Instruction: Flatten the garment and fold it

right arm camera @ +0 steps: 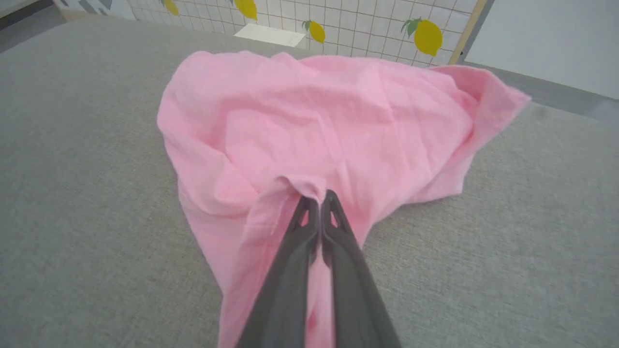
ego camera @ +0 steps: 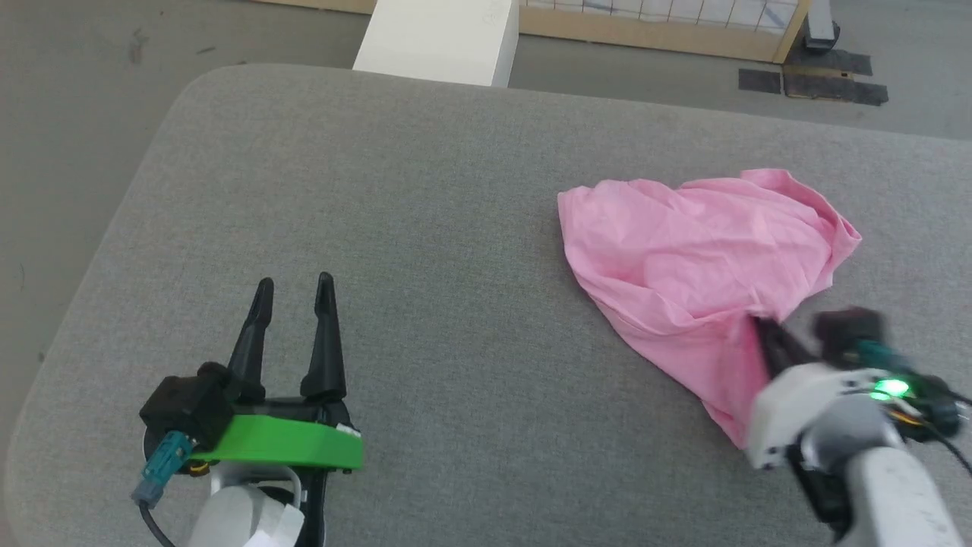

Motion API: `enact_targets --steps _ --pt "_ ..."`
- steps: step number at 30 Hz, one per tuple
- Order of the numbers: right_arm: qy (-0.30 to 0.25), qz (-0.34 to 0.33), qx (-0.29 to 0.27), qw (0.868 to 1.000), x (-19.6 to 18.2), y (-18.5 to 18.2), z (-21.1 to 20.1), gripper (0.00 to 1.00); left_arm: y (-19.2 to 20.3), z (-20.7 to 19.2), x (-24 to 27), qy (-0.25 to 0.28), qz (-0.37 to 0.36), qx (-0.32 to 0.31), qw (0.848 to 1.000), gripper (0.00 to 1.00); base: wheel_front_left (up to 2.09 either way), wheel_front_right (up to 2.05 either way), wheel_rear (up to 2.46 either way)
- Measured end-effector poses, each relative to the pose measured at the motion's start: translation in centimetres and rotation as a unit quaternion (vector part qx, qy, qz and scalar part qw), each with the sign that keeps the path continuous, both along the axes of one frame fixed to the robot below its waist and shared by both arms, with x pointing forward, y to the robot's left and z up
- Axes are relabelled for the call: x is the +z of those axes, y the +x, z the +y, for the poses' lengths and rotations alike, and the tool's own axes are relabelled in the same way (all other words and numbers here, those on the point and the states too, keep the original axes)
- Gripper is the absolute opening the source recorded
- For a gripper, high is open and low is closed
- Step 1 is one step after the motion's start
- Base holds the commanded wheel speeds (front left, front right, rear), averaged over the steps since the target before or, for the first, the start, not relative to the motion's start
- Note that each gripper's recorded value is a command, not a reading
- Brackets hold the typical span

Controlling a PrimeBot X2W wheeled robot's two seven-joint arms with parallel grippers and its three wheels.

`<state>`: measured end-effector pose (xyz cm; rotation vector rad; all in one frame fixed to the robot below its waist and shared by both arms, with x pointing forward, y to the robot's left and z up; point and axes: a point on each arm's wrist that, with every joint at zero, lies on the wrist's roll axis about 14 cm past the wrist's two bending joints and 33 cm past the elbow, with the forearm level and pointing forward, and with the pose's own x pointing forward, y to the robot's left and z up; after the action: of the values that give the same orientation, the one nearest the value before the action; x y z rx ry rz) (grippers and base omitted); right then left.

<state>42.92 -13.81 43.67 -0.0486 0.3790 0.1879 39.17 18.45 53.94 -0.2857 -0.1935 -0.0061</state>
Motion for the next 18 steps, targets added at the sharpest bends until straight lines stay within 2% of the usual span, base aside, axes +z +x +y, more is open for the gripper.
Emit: enact_targets --steps 5,8,10,15,18 --pt "0.035 -0.011 -0.110 0.993 0.9 -1.2 -6.9 0.00 0.0 -0.3 0.6 0.001 -0.008 -0.005 1.000 1.00 0.00 0.00 0.00" --pt "0.022 0.019 -0.159 0.987 -0.3 -2.8 -10.3 0.00 0.1 -0.7 0.8 0.001 -0.012 -0.011 1.000 1.00 0.00 0.00 0.00" --pt "0.015 0.061 -0.186 0.980 -1.9 -4.4 -12.1 1.00 0.2 -1.1 0.9 0.000 -0.014 -0.016 1.000 1.00 0.00 0.00 0.00" --pt "0.002 0.083 -0.230 0.970 -2.7 -6.3 -15.0 1.00 0.4 -1.6 1.1 -0.001 -0.017 -0.024 1.000 1.00 0.00 0.00 0.00" --pt "0.004 0.034 -0.238 0.971 -1.2 -6.0 -15.6 1.00 0.4 -1.9 1.2 -0.001 -0.018 -0.029 0.999 1.00 0.00 0.00 0.00"
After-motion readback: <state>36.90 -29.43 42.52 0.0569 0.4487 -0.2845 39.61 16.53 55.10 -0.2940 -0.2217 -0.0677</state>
